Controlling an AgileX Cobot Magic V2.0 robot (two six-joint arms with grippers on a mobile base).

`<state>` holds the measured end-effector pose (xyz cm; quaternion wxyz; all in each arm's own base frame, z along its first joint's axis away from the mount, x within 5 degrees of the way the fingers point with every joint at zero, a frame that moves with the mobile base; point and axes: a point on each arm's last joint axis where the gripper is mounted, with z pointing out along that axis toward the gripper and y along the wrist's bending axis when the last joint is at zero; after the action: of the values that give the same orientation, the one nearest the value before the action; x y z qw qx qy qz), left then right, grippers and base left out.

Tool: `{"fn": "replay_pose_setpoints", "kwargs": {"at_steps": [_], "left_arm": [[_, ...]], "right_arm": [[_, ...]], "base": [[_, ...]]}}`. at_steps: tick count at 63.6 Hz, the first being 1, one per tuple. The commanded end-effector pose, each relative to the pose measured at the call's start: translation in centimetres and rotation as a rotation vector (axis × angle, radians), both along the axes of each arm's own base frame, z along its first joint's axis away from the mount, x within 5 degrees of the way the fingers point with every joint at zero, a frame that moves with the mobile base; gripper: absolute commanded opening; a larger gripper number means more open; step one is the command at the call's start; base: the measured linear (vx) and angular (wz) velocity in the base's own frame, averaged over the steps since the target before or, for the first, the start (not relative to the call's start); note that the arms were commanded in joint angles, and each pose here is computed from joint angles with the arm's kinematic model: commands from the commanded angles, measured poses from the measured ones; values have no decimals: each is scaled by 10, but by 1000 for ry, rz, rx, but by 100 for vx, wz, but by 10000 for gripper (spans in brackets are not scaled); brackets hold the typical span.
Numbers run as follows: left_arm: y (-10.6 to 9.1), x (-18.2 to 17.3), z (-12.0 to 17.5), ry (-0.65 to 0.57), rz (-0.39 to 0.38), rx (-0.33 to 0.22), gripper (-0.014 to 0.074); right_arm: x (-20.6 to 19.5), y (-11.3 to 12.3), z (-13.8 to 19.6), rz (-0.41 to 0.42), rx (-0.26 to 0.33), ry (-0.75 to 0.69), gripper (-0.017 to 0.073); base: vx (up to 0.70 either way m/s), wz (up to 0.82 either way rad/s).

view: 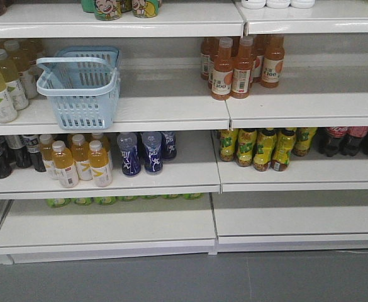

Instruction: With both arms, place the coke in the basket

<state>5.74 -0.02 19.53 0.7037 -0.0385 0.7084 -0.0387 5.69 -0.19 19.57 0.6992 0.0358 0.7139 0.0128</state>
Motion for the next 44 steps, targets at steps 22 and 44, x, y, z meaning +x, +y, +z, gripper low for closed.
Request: {"fn": "replay_pose_setpoints", "kwargs": {"at_steps": [22, 44], "left_arm": [[1, 0, 5, -69, 7, 4, -6], [1, 0, 5, -69, 7, 4, -6]], "right_arm": [[-1, 0, 3, -4, -7, -78, -9], [-1, 0, 3, -4, -7, -78, -9]], "base": [[10, 1], [9, 2]]}}
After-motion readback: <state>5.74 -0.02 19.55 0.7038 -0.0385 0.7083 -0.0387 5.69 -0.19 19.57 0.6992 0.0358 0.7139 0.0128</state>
